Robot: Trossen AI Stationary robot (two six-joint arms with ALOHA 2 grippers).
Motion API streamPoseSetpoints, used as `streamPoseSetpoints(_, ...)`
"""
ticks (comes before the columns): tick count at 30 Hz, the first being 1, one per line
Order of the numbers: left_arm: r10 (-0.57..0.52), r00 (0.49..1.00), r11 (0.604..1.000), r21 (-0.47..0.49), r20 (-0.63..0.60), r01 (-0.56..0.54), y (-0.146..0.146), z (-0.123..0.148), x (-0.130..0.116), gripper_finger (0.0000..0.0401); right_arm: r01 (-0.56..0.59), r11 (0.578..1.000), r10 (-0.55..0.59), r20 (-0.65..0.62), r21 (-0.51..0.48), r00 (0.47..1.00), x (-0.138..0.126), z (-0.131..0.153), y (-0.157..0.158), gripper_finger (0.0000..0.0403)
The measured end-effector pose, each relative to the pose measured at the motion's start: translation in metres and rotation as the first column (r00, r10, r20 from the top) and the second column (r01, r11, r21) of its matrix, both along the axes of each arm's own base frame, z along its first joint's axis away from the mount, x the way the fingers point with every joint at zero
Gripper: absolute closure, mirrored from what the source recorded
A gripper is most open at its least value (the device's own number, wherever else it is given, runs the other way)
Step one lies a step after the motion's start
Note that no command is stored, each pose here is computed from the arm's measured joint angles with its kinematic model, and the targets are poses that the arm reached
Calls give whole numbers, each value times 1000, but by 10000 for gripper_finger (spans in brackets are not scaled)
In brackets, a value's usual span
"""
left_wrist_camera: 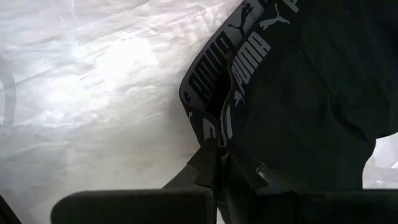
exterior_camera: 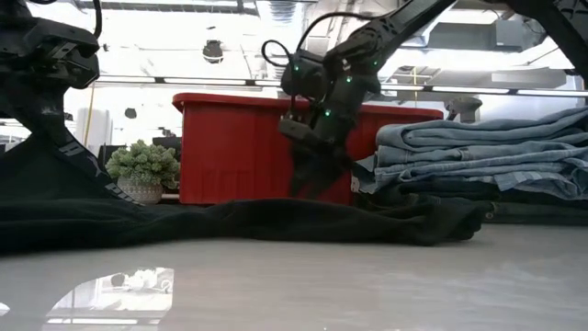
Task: Fold Laundry from Bin
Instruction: Fold the black boxer short
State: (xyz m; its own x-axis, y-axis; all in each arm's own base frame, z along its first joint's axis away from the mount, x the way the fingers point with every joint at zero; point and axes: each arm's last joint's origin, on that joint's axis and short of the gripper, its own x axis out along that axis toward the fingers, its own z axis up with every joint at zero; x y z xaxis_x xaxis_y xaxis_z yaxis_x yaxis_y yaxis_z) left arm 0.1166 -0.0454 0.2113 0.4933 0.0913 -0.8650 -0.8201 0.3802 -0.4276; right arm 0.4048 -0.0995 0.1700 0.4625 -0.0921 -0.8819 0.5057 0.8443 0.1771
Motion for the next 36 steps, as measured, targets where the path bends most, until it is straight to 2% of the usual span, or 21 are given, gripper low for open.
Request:
streamPoseSetpoints(10,-3,1000,1000,0,2,3,0,0,0,401,22,997,-23,-7,-73,1000,0,1,-2,152)
streamPoseSetpoints(20,-1,1000,1000,5,4,1,0,0,0,401,28,994,-27,11,-104,1000,4,2,6,152)
streamPoseSetpoints(24,-12,1000,1000,12,3,12,0,0,0,401,25,995,-25,8,-96,1000,4,0,8,152)
streamPoseSetpoints(29,-14,1000,1000,14,3,14,0,0,0,401,26,997,-29,-50,-69,998,-1,-22,14,152)
streamPoseSetpoints(33,-20,1000,1000,18,2,20,0,0,0,401,29,998,-32,-53,-56,998,-1,-27,16,153)
streamPoseSetpoints(36,-17,1000,1000,24,5,17,0,0,0,401,3,1000,-5,-49,-27,999,0,-30,17,170)
